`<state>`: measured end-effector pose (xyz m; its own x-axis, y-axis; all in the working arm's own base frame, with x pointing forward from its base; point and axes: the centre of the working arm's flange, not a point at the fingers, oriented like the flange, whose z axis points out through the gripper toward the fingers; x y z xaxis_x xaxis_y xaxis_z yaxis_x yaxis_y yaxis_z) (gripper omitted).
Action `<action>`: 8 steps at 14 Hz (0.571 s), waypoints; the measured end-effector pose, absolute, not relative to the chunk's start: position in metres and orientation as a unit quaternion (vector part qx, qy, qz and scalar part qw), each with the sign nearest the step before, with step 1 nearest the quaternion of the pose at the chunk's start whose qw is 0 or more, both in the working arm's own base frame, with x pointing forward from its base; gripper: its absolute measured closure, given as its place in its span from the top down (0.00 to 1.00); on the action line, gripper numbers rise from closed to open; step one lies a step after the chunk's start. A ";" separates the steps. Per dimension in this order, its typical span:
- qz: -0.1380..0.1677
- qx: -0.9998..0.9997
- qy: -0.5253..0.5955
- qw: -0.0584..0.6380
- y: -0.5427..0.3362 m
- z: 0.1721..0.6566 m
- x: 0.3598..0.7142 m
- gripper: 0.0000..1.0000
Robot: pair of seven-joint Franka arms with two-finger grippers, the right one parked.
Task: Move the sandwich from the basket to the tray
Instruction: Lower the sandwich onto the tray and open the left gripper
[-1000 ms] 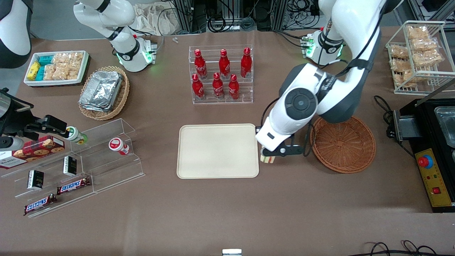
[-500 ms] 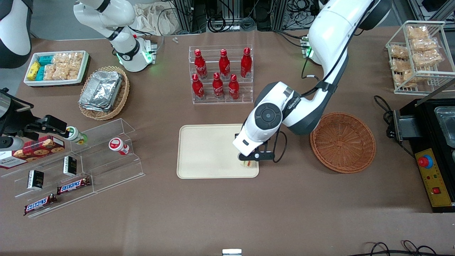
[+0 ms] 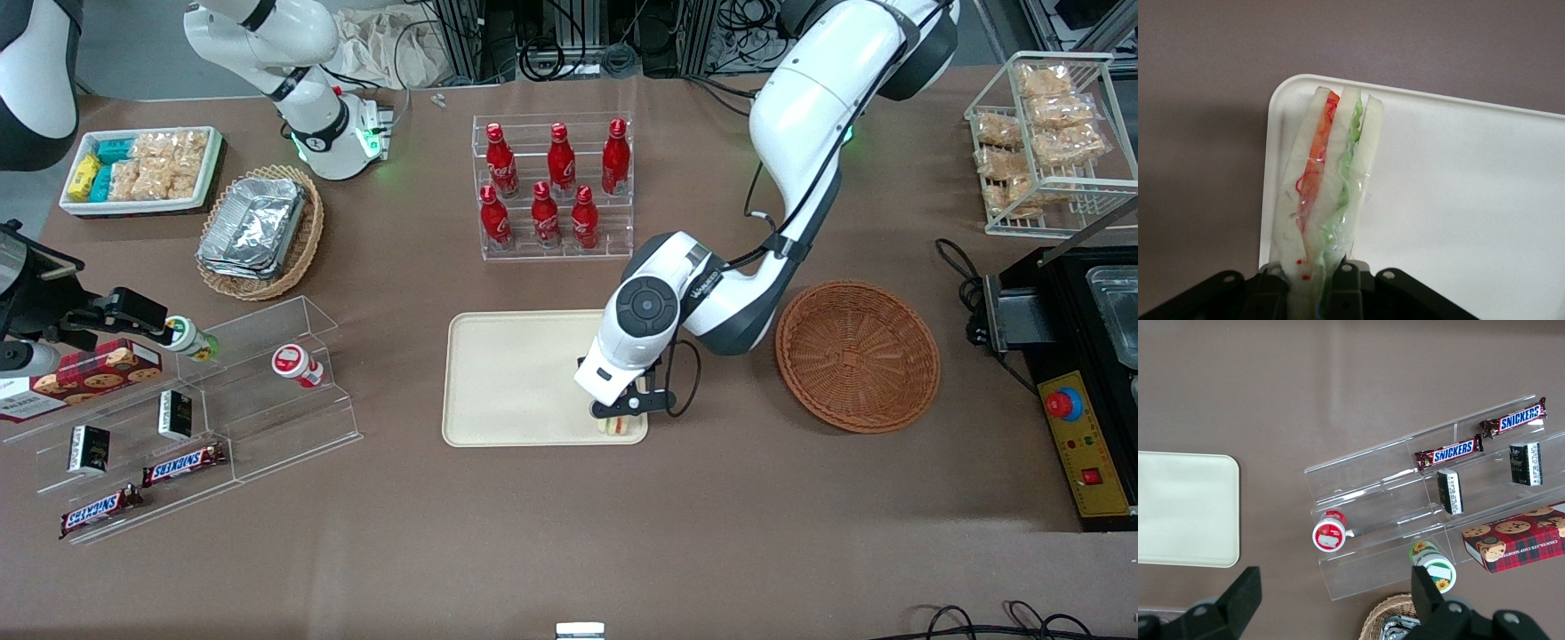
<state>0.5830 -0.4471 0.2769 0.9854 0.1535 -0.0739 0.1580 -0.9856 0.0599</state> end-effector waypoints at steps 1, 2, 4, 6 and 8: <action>-0.034 0.996 0.081 0.026 -0.446 0.271 0.583 0.19; -0.036 0.996 0.081 0.021 -0.446 0.265 0.581 0.18; -0.044 0.996 0.081 0.015 -0.445 0.252 0.577 0.16; -0.051 0.995 0.081 0.011 -0.445 0.241 0.574 0.20; -0.051 0.995 0.080 0.012 -0.446 0.236 0.572 0.35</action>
<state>0.5725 -0.4459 0.2357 0.9819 0.1589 -0.1033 0.1613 -0.9868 0.0159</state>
